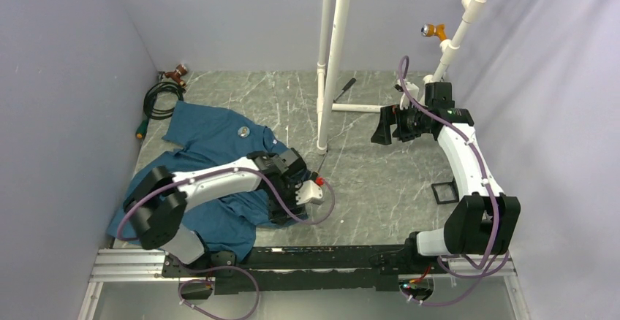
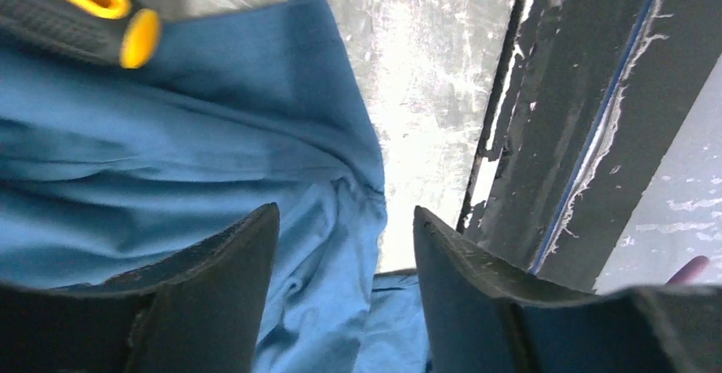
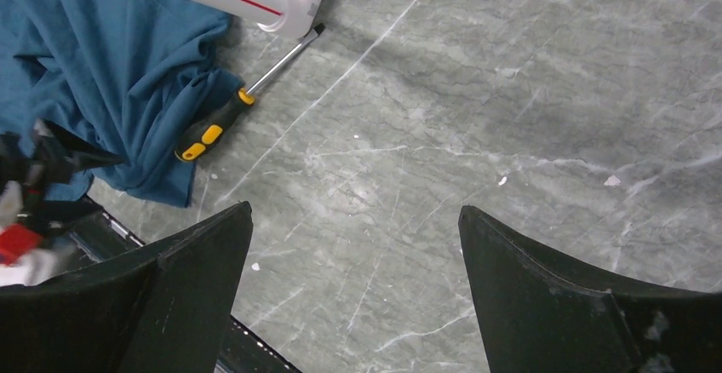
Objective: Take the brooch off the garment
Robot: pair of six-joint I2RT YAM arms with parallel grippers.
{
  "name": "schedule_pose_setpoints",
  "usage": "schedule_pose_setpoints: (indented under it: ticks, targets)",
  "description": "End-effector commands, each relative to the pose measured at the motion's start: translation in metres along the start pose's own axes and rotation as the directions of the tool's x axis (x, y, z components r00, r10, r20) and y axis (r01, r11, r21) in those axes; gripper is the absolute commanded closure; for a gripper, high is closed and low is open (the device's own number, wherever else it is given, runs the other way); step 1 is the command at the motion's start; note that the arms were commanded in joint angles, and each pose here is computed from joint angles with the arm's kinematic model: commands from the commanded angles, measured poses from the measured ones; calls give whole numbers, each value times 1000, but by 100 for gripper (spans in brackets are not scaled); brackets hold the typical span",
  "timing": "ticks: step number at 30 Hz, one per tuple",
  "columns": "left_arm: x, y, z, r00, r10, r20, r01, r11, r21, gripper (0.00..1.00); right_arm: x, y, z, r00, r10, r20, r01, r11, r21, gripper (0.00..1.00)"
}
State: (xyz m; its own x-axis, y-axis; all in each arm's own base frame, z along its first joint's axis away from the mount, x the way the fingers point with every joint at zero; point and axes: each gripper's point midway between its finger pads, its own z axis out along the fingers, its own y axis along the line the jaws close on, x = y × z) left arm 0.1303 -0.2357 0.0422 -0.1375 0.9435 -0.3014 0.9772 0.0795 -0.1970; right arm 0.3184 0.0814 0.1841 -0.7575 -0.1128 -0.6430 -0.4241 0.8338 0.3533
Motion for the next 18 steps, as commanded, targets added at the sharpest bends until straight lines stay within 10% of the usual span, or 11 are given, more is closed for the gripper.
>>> schedule_pose_setpoints:
  ticks: [1, 9, 18]
  targets:
    - [-21, 15, -30, 990, 40, 136, -30, 997, -70, 31, -11, 10, -13, 998, -46, 48, 47, 999, -25, 6]
    - [-27, 102, -42, 987, -93, 130, 133, 931, -340, 34, -9, 11, -13, 998, -29, 48, 30, 999, -21, 6]
    - [4, 128, -8, 971, -233, 62, 241, 944, -228, 44, -6, 9, -18, 998, -37, 54, 37, 999, 2, 6]
